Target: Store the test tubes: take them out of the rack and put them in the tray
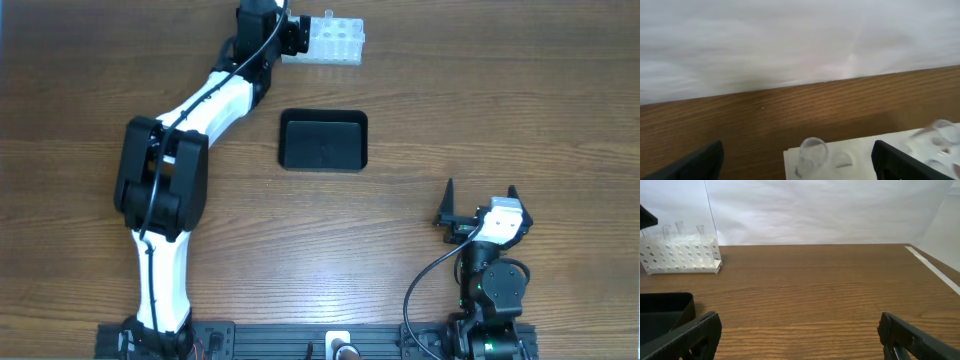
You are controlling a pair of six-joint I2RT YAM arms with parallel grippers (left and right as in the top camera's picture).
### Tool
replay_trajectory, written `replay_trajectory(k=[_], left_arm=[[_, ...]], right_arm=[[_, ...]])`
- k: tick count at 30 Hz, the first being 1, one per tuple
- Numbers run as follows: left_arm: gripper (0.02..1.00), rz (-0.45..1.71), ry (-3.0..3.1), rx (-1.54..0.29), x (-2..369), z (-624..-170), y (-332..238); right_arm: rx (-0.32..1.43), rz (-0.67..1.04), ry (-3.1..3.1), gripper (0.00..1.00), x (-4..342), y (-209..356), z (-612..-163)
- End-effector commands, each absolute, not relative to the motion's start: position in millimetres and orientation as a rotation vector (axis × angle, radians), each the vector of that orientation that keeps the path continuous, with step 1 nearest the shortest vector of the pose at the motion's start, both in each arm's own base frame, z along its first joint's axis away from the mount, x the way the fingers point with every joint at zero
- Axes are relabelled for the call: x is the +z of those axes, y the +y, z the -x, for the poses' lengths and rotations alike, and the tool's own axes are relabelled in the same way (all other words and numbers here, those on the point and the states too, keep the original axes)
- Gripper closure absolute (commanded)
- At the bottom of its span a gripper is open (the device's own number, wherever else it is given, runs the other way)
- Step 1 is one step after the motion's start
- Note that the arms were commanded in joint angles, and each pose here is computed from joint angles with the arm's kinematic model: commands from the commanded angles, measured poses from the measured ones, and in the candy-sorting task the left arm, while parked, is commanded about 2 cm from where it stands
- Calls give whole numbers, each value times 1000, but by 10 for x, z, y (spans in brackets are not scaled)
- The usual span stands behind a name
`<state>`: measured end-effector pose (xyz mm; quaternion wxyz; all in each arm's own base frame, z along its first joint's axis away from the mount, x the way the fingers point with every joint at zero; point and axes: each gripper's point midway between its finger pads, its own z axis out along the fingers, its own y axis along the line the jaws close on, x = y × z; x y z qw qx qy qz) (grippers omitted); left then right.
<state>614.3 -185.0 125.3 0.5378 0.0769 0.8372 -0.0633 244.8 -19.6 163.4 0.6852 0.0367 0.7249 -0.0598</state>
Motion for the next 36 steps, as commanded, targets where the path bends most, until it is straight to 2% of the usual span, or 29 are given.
replay_trajectory(k=[1, 2, 6, 8, 14, 22, 36], left_arm=[[145, -138, 1987, -120, 1191, -6259, -1800], [156, -134, 1987, -114, 1187, -6263, -1790], [305, -131, 1987, -108, 1186, -6263, -1792], [316, -134, 1984, -110, 1193, -6261, -1811], [454, -142, 1979, -117, 1204, -6249, -1869], [487, -153, 1979, -124, 1200, -6230, -1934], [656, -154, 1978, -125, 1135, -6242, -1949]], right_arm=[[-122, -74, 1625, 9, 1614, -169, -2450], [-122, -74, 1625, 7, 1614, -169, -2450], [-122, -74, 1625, 9, 1614, -169, -2450], [-122, -74, 1625, 7, 1614, -169, -2450], [-122, -74, 1625, 9, 1614, -169, -2450], [-122, -74, 1625, 9, 1614, -169, -2450], [-122, -74, 1625, 9, 1613, -169, -2450]])
